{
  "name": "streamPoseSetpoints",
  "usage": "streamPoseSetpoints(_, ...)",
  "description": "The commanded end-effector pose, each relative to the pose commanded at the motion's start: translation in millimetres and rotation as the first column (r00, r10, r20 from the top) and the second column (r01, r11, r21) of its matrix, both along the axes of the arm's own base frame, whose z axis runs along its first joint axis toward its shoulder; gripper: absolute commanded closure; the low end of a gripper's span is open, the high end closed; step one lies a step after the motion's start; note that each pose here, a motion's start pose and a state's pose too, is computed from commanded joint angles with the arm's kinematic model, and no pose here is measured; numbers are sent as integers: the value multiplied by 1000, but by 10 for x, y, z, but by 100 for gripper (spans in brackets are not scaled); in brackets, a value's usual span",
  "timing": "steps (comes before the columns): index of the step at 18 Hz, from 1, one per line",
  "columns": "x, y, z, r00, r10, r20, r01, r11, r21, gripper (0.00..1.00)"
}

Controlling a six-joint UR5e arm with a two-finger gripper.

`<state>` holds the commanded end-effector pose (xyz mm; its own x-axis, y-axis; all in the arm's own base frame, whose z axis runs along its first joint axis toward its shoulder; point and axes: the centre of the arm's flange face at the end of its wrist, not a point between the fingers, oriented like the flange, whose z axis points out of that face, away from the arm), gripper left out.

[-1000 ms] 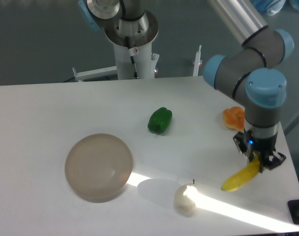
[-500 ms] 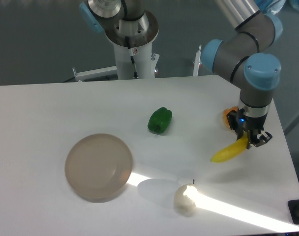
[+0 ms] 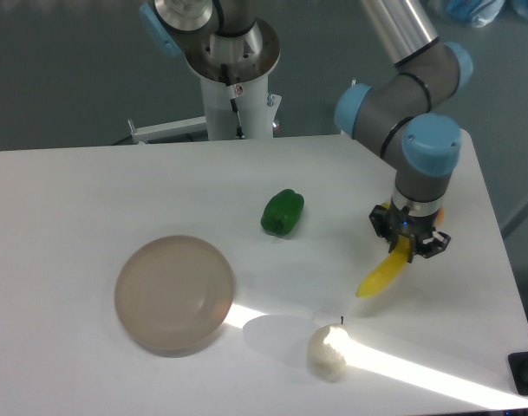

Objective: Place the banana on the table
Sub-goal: 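Carry the banana up and over toward the green pepper, then lower the banana onto the table beside the green pepper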

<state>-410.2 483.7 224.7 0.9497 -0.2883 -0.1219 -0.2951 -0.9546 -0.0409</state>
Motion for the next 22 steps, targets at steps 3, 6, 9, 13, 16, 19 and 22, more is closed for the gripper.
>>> streamPoseSetpoints(3,163,-19,-118,1000,5,22,-4,1000,-14,66)
streamPoseSetpoints(6,256,69,-156,997,67,28,-67,998,0,66)
streamPoseSetpoints(9,282,125,-182,997,76,22,-76,997,13,66)
streamPoseSetpoints(13,333,155,-261,998,65,26,-66,998,9,66)
streamPoseSetpoints(16,378,177,-283,998,53,28,-54,999,4,66)
streamPoseSetpoints(19,383,172,-291,998,61,31,-61,998,3,66)
streamPoseSetpoints(22,386,182,-295,996,82,32,-82,997,4,66)
